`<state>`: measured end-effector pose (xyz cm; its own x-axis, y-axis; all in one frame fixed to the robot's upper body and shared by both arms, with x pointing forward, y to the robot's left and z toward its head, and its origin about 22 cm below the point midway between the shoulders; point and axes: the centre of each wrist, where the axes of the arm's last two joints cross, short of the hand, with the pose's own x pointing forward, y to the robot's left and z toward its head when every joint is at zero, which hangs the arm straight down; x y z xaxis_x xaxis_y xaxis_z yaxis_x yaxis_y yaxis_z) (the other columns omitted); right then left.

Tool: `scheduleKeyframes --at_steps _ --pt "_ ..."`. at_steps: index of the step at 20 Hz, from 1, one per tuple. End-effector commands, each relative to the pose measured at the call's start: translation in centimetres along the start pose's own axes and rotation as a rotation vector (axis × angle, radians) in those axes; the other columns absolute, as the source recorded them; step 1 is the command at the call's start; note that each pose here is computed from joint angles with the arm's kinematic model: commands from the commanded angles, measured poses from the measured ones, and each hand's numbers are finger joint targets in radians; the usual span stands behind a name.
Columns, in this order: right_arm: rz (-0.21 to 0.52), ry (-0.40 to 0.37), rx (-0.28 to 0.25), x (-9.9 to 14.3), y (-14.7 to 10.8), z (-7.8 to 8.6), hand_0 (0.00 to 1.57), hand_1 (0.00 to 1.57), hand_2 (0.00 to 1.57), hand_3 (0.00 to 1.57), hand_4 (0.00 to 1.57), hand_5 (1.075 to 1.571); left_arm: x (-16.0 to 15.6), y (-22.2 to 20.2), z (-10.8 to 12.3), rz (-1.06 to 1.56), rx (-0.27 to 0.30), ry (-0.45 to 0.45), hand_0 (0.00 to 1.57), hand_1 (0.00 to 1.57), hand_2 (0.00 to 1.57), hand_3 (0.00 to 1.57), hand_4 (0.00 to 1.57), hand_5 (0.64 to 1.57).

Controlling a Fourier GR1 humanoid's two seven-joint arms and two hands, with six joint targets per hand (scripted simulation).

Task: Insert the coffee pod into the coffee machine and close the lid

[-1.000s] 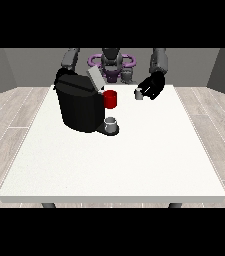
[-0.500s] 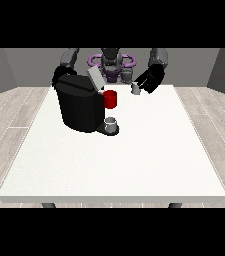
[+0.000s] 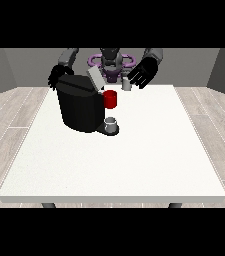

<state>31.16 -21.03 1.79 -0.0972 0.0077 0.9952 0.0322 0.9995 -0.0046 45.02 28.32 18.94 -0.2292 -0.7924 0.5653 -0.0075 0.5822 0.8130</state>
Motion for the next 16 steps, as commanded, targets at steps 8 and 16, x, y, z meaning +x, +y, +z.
scheduleKeyframes --at_steps 8,16 --pt "0.024 -0.061 0.016 3.0 -0.1 -0.7 0.00 0.00 0.00 0.00 0.54 1.571 1.4 3.6 -0.9 -0.027 0.081 -0.003 1.26 1.26 1.31 1.24 0.51 1.571" --pt "0.023 -0.083 0.000 3.3 0.9 -0.9 0.00 0.00 0.00 0.00 0.52 1.571 2.8 3.4 -1.6 -0.020 0.071 -0.014 1.29 1.29 1.32 1.22 0.50 1.571"
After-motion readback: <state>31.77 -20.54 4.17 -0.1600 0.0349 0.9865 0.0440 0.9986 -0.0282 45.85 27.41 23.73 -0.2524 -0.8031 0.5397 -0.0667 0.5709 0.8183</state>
